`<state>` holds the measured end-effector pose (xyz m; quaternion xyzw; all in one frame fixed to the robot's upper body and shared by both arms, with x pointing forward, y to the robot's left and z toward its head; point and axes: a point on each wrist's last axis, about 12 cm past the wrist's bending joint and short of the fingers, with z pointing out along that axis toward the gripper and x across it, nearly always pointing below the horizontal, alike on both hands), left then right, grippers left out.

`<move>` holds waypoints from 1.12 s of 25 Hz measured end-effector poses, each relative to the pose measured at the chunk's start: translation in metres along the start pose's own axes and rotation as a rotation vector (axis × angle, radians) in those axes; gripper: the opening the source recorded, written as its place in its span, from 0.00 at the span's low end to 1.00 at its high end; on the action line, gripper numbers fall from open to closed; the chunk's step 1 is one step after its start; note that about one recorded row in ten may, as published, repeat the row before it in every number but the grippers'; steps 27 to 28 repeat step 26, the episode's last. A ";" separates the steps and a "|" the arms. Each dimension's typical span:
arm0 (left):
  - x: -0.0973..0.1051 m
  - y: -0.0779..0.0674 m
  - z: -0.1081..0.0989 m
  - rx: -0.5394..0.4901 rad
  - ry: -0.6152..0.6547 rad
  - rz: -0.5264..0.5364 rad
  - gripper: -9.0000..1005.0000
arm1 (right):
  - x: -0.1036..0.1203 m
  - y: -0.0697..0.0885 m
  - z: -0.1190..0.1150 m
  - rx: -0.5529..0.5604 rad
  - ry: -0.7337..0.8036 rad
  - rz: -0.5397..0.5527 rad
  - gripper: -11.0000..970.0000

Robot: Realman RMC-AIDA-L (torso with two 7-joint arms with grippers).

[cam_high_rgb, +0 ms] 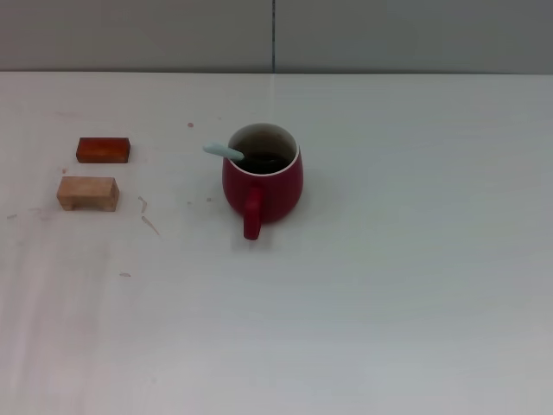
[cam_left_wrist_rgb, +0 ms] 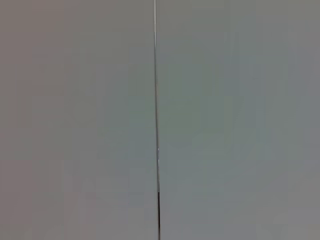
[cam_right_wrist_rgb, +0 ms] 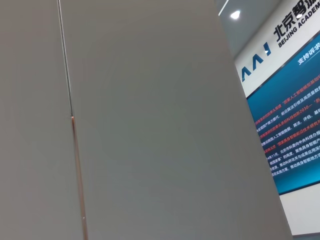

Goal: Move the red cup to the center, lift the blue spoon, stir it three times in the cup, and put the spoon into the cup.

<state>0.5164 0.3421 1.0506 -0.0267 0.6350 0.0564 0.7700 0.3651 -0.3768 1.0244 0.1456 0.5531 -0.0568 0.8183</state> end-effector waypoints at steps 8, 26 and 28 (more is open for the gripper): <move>0.001 0.000 -0.001 0.001 0.004 0.000 0.83 | 0.000 0.001 0.000 -0.001 0.001 0.001 0.81; 0.007 0.004 -0.007 -0.012 0.031 -0.034 0.83 | 0.001 -0.001 0.001 0.010 0.004 -0.004 0.81; 0.007 0.004 -0.007 -0.012 0.031 -0.034 0.83 | 0.001 -0.001 0.001 0.010 0.004 -0.004 0.81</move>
